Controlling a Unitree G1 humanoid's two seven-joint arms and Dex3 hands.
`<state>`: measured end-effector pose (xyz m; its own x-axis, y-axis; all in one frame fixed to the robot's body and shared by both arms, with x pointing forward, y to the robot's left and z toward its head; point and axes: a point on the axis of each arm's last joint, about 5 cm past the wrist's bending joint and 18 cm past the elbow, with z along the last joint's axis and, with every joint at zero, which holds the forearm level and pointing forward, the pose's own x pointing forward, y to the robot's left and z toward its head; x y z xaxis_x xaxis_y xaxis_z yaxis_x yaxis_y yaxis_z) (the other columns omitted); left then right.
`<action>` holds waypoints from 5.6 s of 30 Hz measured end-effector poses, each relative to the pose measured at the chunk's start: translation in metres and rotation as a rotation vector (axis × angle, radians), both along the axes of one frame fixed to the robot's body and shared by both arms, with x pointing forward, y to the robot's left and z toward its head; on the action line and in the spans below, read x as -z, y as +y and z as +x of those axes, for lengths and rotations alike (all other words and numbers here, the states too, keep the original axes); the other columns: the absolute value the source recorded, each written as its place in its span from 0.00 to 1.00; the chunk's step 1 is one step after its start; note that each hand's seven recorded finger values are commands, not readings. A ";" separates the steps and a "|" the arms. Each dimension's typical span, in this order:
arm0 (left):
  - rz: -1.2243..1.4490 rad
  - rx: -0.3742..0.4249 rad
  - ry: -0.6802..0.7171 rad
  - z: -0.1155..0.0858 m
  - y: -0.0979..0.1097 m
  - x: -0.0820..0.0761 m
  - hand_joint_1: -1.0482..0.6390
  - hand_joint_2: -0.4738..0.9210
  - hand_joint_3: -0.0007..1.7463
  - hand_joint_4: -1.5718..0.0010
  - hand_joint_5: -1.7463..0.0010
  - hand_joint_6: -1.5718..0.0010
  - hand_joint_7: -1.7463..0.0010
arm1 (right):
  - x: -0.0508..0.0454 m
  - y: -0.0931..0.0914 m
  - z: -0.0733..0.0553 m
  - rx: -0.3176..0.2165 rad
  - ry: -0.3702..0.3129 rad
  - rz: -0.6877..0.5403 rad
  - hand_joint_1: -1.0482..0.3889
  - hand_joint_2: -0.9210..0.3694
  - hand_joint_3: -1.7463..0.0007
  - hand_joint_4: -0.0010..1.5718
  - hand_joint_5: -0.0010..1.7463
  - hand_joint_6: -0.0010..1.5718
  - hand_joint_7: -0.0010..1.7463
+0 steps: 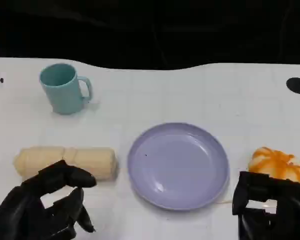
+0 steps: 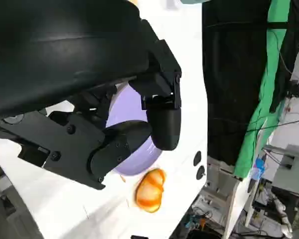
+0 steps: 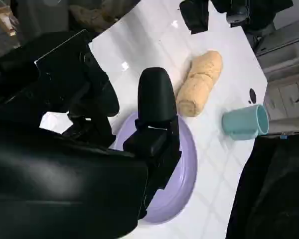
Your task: Grasp the towel on the left side of the plate with the left hand and place it into the plate.
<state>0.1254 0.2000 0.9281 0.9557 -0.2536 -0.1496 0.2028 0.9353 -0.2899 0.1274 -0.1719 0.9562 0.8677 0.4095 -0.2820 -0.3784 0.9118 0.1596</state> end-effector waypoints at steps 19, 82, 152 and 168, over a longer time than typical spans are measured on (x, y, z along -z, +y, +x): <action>-0.002 0.001 0.001 0.000 0.000 0.000 0.50 0.76 0.58 0.51 0.00 0.50 0.16 | 0.0007 -0.002 -0.001 0.006 0.006 0.002 0.78 0.31 0.16 0.51 1.00 0.43 0.94; 1.684 0.335 -0.177 0.122 -0.030 0.014 0.29 0.96 0.00 0.76 0.91 0.81 0.99 | -0.0015 0.005 -0.001 -0.004 0.007 -0.007 0.79 0.32 0.16 0.52 1.00 0.42 0.95; 1.273 0.501 -0.484 0.121 -0.152 -0.023 0.22 1.00 0.12 0.78 0.83 0.79 0.99 | -0.0031 0.006 -0.003 -0.009 -0.001 -0.009 0.79 0.33 0.16 0.52 1.00 0.44 0.94; 1.310 0.546 -0.545 0.119 -0.131 -0.039 0.09 1.00 0.14 0.87 0.89 0.93 1.00 | -0.0028 0.006 -0.003 -0.010 0.001 -0.007 0.78 0.33 0.17 0.52 1.00 0.44 0.93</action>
<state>0.2448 0.0694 0.9667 0.8030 -0.5563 -0.2140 0.4034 0.2429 0.8822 0.1241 -0.1656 0.9591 0.8632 0.4163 -0.2855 -0.3877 0.9090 0.1531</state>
